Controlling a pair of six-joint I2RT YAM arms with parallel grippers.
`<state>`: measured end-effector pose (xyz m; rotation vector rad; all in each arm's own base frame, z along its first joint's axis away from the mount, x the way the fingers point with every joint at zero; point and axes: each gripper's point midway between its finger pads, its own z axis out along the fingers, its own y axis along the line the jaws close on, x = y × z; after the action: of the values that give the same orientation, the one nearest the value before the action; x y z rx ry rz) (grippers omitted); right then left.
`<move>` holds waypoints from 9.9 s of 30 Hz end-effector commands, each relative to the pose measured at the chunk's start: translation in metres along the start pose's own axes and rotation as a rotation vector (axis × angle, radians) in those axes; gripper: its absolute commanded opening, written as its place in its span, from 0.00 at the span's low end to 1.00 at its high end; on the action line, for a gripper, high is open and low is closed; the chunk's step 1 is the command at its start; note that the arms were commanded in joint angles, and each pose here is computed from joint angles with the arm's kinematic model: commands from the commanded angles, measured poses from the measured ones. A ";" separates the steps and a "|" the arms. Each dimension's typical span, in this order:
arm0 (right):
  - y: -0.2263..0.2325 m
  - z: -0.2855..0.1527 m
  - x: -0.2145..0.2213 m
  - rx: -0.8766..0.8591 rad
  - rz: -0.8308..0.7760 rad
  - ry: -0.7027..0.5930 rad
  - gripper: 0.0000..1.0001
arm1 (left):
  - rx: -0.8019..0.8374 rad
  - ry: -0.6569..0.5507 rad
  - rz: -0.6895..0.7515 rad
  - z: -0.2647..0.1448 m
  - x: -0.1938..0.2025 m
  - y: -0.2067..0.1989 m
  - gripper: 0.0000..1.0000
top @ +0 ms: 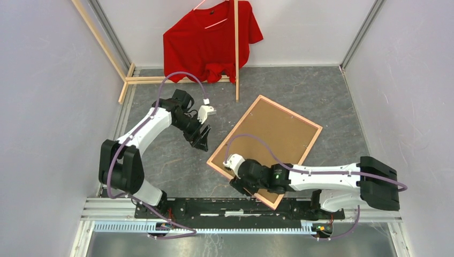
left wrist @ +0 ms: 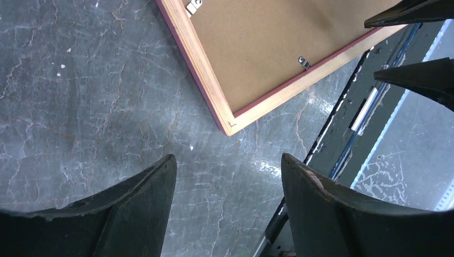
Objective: Put the photo into the frame
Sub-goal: Turn over the photo frame at the center of the board, then reset both arms
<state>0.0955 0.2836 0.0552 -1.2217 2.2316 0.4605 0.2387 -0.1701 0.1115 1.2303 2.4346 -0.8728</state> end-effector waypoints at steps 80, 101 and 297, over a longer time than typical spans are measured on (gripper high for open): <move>-0.034 -0.117 -0.220 -0.196 -0.074 -0.533 0.94 | -0.722 -0.137 1.606 -0.096 -0.053 -0.021 0.02; -0.029 -0.180 -0.110 -0.094 -0.557 -0.902 0.98 | -0.692 -0.186 1.332 -0.126 -0.048 -0.035 0.02; -0.392 -0.136 0.036 0.973 0.968 -0.527 0.98 | -0.732 -0.388 -0.303 -0.088 0.008 0.210 1.00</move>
<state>0.3589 0.0447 0.1179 0.4223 2.2297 0.2469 0.3746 -0.0258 0.0961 0.5876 2.3898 -0.1543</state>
